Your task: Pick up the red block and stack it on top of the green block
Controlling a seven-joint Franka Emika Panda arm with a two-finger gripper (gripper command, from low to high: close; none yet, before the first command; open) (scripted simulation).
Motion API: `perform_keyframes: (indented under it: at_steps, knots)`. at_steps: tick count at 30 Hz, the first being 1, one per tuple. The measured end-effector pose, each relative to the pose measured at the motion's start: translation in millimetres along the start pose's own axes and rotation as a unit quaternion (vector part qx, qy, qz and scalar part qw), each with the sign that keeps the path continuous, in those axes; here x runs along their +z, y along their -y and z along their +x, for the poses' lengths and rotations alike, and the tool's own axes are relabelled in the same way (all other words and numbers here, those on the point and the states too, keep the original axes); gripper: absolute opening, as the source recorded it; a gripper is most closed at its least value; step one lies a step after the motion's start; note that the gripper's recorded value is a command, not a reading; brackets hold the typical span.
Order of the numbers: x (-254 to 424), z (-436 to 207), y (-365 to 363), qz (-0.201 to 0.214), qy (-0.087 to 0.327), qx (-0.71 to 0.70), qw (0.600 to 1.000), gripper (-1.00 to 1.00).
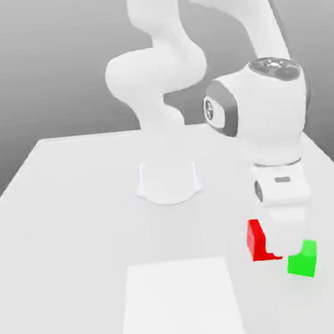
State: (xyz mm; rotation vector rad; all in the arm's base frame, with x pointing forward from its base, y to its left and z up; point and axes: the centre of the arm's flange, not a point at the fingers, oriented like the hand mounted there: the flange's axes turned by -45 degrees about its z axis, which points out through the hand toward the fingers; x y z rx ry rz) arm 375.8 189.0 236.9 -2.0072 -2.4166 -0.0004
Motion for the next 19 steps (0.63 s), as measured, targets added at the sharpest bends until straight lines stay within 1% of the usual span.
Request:
perform_keyframes:
  at_steps: [5,7,10,17,18,19]
  knots:
    - [-7.5,55.9,24.2,0.001,0.0,-0.149,0.989,-1.0]
    - [-6.3,70.0,31.1,0.001,0.0,-0.188,0.982,-1.0]
    - [5.9,76.2,31.7,-0.001,-0.002,-0.2,0.98,-1.0]
    - [51.0,66.6,28.8,0.0,0.0,-0.189,0.982,-1.0]
    - [55.5,65.9,29.4,0.001,0.0,-0.189,0.982,1.0]
    - [55.5,65.9,29.4,0.001,0.0,-0.189,0.982,1.0]
